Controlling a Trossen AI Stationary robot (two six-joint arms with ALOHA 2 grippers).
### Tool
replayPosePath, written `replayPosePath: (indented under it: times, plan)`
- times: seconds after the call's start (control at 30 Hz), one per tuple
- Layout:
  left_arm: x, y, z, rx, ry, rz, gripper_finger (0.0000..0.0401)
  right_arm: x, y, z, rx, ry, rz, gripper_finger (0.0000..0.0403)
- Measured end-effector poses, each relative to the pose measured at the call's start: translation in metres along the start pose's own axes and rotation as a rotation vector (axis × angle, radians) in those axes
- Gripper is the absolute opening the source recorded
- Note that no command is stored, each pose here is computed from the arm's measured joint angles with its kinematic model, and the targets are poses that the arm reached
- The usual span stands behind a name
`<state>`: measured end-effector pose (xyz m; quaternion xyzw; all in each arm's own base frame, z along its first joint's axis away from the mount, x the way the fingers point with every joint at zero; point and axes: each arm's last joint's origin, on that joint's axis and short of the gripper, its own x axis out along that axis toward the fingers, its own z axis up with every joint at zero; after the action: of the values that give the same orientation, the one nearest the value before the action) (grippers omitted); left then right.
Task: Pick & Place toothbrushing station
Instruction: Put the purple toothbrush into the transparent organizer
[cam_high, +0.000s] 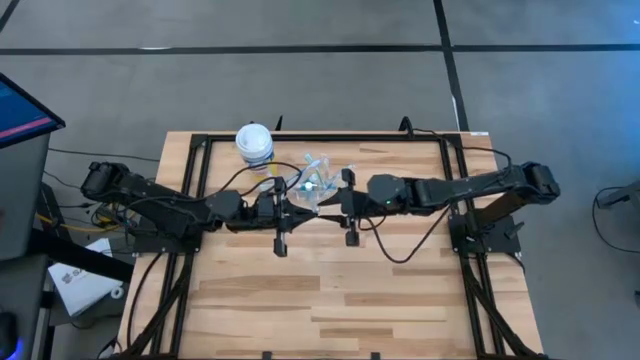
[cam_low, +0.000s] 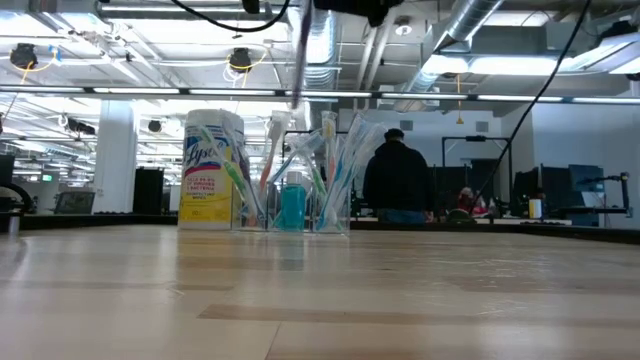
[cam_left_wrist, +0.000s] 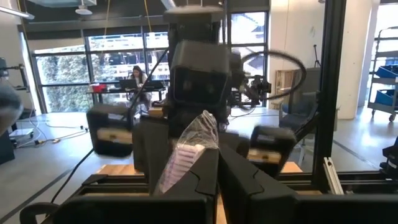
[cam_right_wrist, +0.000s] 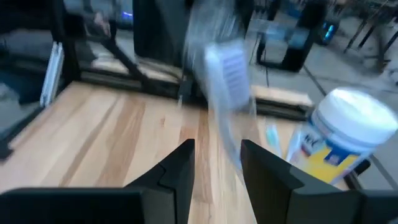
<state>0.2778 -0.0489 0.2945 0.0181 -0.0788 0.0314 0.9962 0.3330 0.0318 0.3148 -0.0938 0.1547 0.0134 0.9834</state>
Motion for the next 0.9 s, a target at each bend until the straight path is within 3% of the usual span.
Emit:
replayPosePath:
  times: [0.27, 0.9]
  plan:
    - [0.0, 0.0, -0.001, 0.002, 0.008, -0.001, 0.0, 0.025, 0.005, -0.012, -0.031, -0.003, 0.005, 0.0121]
    - [0.0, 0.0, -0.003, 0.007, 0.028, 0.001, 0.0, 0.015, 0.005, -0.005, -0.05, -0.024, 0.01, 0.0107]
